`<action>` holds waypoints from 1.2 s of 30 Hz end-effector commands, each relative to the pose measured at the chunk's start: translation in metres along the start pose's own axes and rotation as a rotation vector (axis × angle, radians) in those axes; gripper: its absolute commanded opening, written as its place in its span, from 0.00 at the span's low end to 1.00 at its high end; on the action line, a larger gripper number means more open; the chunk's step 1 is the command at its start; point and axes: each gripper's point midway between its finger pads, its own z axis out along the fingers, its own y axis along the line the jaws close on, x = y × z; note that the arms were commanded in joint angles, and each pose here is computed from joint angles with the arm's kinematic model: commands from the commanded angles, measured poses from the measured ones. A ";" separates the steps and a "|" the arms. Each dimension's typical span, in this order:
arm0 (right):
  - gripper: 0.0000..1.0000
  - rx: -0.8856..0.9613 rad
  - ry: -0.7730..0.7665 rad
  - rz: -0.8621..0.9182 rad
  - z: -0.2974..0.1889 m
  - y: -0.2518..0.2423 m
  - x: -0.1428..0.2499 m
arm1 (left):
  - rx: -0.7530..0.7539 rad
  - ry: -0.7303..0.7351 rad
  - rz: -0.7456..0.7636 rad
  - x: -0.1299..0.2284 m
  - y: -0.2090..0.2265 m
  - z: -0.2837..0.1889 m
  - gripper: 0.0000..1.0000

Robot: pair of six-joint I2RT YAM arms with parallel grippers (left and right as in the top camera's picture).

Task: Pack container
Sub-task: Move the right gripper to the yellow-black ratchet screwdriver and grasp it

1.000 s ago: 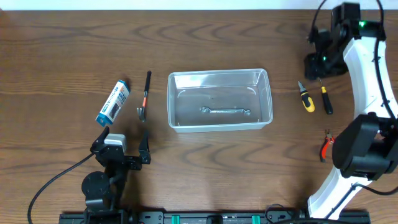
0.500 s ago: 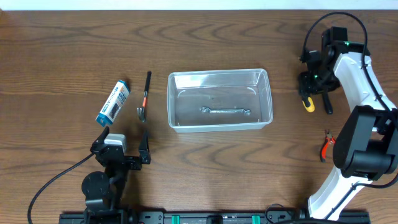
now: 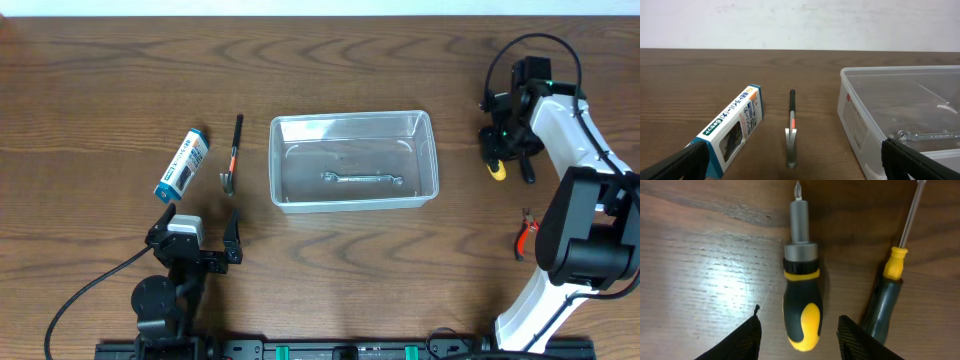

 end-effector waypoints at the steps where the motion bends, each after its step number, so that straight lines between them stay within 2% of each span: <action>1: 0.50 0.024 0.026 -0.011 0.009 -0.004 0.008 | 0.010 0.012 0.014 0.006 -0.001 0.001 0.98; 11: 0.49 0.030 0.017 -0.009 0.027 -0.002 0.015 | 0.010 0.012 0.014 0.006 -0.001 0.001 0.98; 36: 0.47 0.041 -0.020 0.009 0.036 -0.004 0.006 | 0.010 0.012 0.014 0.006 -0.001 0.001 0.98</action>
